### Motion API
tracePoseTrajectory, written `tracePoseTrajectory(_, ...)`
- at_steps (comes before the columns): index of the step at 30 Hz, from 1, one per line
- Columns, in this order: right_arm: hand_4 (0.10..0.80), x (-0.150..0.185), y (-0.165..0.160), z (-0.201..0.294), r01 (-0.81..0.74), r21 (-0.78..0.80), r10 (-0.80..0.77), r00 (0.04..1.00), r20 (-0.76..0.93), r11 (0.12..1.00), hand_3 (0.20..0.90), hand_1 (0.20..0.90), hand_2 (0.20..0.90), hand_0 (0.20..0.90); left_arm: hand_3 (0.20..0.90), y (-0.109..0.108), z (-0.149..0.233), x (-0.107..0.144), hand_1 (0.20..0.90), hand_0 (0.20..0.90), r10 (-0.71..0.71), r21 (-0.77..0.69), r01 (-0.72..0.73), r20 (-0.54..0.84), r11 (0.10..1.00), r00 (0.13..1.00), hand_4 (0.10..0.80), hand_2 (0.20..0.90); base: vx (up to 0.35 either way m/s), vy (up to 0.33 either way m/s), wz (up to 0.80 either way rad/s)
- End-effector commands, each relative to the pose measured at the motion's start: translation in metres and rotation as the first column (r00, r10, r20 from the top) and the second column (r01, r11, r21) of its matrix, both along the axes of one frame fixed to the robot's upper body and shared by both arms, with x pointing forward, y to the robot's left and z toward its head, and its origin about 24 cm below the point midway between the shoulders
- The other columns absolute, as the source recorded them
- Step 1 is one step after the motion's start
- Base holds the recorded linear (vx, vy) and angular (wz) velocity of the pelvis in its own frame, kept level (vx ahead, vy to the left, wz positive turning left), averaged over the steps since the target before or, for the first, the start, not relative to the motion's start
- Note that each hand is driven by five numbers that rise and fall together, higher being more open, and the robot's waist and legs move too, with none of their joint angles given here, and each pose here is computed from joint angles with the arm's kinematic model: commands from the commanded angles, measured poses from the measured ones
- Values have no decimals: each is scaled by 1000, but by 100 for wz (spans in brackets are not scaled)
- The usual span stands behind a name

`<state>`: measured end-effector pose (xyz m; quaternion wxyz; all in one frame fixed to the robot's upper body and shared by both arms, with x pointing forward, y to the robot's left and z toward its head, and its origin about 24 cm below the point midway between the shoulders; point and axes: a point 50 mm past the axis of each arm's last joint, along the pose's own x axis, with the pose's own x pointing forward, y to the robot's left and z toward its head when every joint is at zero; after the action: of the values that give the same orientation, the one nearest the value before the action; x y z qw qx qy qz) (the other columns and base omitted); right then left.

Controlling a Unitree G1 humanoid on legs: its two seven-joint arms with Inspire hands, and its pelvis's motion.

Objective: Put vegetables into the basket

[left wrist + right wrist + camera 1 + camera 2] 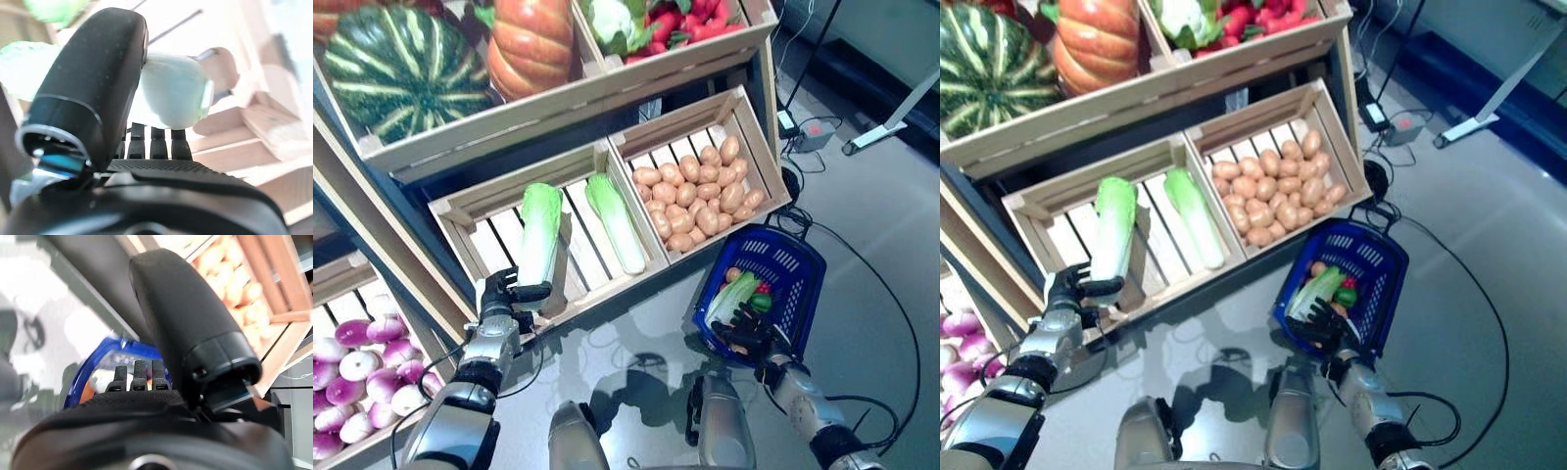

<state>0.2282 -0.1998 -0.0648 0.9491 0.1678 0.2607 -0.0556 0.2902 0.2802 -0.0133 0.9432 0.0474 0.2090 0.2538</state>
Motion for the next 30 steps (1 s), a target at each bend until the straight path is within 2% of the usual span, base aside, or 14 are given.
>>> tracePoseTrajectory(1,800,13,7,27,-29,5,27,975,219,1000,900,900,900,900,300,-13,34,11,300,300,-15,44,2,300,999,954,400,300,89,-62,-6)
tracePoseTrajectory(4,800,15,7,31,-16,-50,27,971,239,999,900,900,900,900,300,-28,33,6,300,300,-55,52,40,352,998,934,400,300,85,-57,-1)
tracePoseTrajectory(8,800,24,13,52,29,18,-33,941,338,999,900,900,900,900,300,-54,46,3,300,300,-179,104,149,424,983,888,400,300,49,-34,8)
tracePoseTrajectory(11,800,30,31,64,-56,182,-18,926,377,982,900,900,900,900,300,-71,65,1,300,300,-278,146,236,488,961,827,400,300,26,-33,9)
tracePoseTrajectory(14,800,40,44,85,-173,261,27,875,483,950,900,900,900,900,300,-87,81,4,300,300,-365,213,297,520,931,772,400,300,16,-44,0)
tracePoseTrajectory(21,800,73,53,138,-303,199,105,750,653,932,900,900,900,900,300,-119,95,11,300,300,-536,335,419,502,844,679,400,300,3,-31,-1)
tracePoseTrajectory(25,800,83,51,148,-310,165,133,749,649,936,900,900,900,900,300,-129,93,10,300,300,-612,382,479,461,790,642,400,300,9,-2,-1)
tracePoseTrajectory(30,800,95,49,154,-322,211,120,760,638,923,900,900,900,900,300,-143,95,11,300,300,-680,441,519,437,732,588,400,300,0,0,0)
